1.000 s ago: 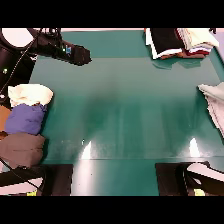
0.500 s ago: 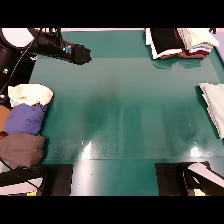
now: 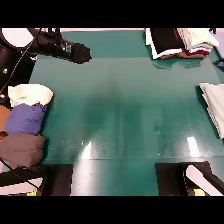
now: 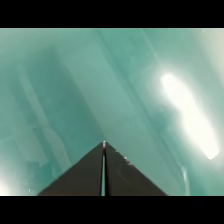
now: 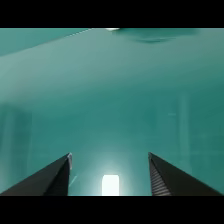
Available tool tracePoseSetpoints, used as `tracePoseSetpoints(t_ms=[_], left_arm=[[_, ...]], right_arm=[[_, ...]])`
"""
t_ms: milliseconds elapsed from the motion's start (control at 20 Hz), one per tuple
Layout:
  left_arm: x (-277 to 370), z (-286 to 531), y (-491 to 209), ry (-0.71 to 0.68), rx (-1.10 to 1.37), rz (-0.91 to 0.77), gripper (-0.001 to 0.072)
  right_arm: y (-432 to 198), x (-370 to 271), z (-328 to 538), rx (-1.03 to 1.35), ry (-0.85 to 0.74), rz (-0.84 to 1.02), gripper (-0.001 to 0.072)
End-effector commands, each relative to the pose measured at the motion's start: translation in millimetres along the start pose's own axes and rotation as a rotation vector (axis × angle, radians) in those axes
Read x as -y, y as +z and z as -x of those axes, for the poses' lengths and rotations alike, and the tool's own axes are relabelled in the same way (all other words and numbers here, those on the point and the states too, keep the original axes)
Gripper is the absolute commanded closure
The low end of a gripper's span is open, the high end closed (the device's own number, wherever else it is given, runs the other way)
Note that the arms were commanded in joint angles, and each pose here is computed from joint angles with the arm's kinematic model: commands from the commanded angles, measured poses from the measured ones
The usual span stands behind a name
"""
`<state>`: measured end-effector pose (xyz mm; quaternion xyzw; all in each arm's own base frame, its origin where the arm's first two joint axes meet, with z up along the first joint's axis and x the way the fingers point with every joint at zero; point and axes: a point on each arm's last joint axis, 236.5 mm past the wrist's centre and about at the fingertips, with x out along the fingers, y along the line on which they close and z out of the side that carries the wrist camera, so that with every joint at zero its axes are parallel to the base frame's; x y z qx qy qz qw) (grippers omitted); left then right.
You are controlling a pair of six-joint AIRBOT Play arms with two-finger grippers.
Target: Fold the shirts.
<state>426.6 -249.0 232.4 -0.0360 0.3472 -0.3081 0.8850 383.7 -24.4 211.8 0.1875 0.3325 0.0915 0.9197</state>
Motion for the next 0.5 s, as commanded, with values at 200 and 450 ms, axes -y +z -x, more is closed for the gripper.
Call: tracePoseSetpoints(t_ms=[200,450], left_arm=[[-3,1,26,0.01,0.11,0.001,0.0683],[-4,3,39,0.015,0.165,0.001,0.0683]], right_arm=[[-48,-156,-27,-0.106,0.317,0.244,0.0693],[-55,-169,-27,-0.122,0.344,0.262,0.0693]])
